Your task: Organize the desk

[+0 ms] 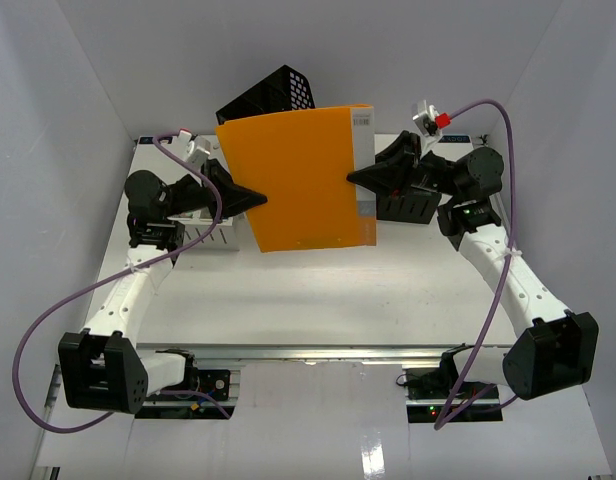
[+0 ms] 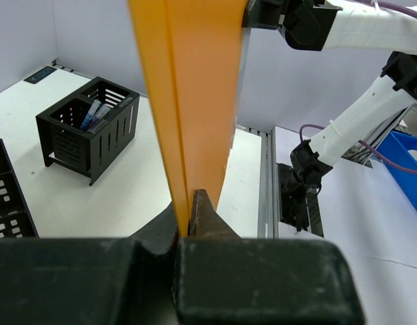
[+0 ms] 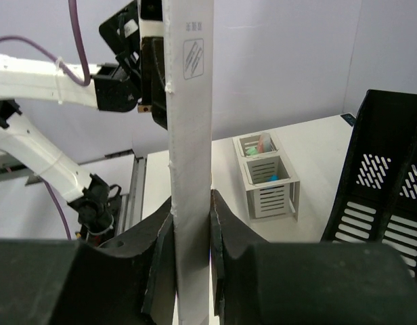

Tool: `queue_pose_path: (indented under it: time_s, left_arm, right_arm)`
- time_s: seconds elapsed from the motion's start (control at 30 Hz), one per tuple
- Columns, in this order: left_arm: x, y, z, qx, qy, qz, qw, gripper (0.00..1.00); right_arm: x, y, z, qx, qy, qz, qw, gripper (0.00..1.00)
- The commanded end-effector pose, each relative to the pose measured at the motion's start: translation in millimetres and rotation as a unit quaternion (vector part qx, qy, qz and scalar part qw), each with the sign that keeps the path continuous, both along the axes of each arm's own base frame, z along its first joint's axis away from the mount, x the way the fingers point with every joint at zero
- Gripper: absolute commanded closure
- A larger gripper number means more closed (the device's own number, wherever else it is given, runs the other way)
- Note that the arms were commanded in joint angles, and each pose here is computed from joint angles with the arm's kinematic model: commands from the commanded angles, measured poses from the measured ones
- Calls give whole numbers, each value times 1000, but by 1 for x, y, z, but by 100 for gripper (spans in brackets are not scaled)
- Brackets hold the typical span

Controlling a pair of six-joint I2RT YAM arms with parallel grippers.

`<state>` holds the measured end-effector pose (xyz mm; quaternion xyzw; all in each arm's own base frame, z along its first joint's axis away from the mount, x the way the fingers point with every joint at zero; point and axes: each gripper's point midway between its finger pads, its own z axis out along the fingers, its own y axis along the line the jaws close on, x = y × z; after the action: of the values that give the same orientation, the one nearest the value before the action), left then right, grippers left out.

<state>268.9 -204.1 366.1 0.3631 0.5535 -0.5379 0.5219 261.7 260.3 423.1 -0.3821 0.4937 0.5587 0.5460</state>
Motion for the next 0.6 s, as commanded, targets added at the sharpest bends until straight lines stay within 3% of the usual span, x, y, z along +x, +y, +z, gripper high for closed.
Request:
queue_pose_path:
  time_s: [0.0, 0.07, 0.2, 0.57]
  left_arm:
    - [-14, -1, 14, 11, -39, -27, 999, 100]
    - [-18, -1, 12, 18, -42, -35, 998, 100]
    - [-18, 0, 7, 31, -39, -34, 998, 100]
    - [-13, 1, -1, 44, -33, -19, 998, 100]
  right_arm:
    - [-14, 0, -5, -27, -80, 35, 996, 66]
    - [-21, 0, -10, -39, -97, 59, 993, 57]
    - [-30, 0, -19, -62, -111, 105, 986, 48]
    - [-28, -1, -31, -85, -145, 125, 978, 50]
